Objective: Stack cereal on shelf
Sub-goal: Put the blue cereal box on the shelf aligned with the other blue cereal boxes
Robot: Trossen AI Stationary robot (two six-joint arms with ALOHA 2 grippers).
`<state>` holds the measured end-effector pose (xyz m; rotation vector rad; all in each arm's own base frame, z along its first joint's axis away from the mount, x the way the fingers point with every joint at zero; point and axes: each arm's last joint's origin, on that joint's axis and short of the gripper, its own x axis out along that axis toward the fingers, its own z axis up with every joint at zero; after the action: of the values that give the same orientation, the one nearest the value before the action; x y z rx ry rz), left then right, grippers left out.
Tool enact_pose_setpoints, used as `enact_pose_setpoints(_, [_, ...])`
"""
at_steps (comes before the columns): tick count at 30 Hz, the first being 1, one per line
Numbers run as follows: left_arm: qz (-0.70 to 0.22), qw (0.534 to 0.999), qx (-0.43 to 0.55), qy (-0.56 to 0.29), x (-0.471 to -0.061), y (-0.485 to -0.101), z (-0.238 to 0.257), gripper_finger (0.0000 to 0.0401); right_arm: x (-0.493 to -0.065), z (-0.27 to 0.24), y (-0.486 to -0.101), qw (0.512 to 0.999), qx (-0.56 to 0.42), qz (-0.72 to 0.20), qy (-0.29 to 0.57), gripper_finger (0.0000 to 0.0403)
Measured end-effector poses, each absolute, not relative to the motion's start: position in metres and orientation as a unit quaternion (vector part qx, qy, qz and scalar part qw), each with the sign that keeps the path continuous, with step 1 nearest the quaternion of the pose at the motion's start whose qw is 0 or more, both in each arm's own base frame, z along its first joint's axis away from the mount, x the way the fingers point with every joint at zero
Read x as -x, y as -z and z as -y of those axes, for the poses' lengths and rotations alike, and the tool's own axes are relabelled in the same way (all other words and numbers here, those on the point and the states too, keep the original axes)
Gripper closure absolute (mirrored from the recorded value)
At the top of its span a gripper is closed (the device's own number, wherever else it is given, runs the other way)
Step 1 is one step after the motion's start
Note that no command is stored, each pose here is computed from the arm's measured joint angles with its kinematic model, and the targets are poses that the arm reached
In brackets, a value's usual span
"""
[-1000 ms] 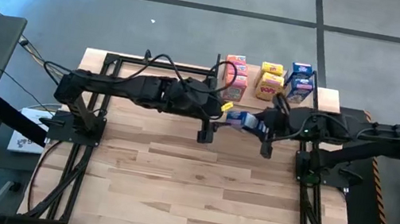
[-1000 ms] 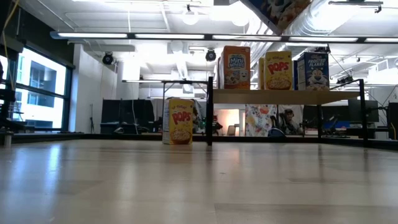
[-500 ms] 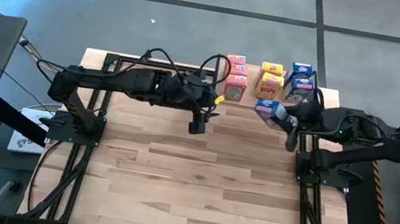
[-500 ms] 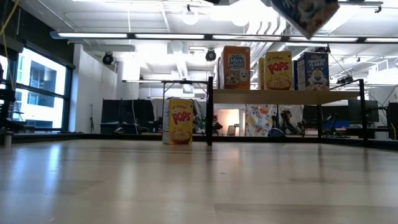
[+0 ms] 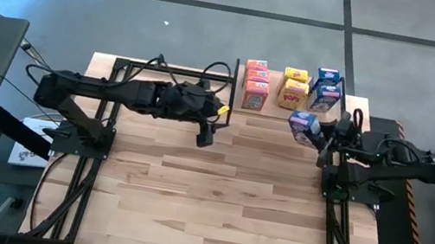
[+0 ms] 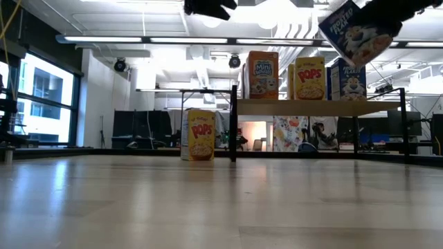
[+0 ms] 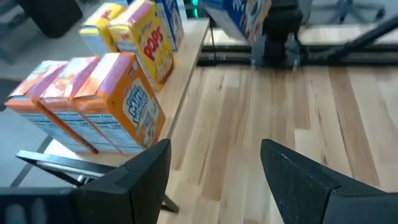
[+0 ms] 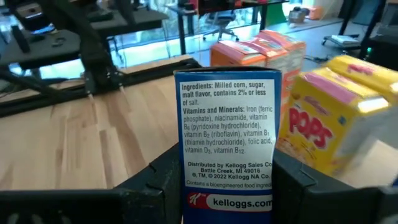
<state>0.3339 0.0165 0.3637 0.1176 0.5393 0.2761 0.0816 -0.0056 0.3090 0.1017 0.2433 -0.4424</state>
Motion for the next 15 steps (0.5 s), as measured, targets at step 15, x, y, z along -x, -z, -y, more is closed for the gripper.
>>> enact_pose_setpoints(15, [-0.194, 0.970, -0.016, -0.147, -0.267, -0.301, -0.015, 0.0162, -0.073, 0.007, -0.298, 0.965, -0.055, -0.104, 0.233, 0.0249])
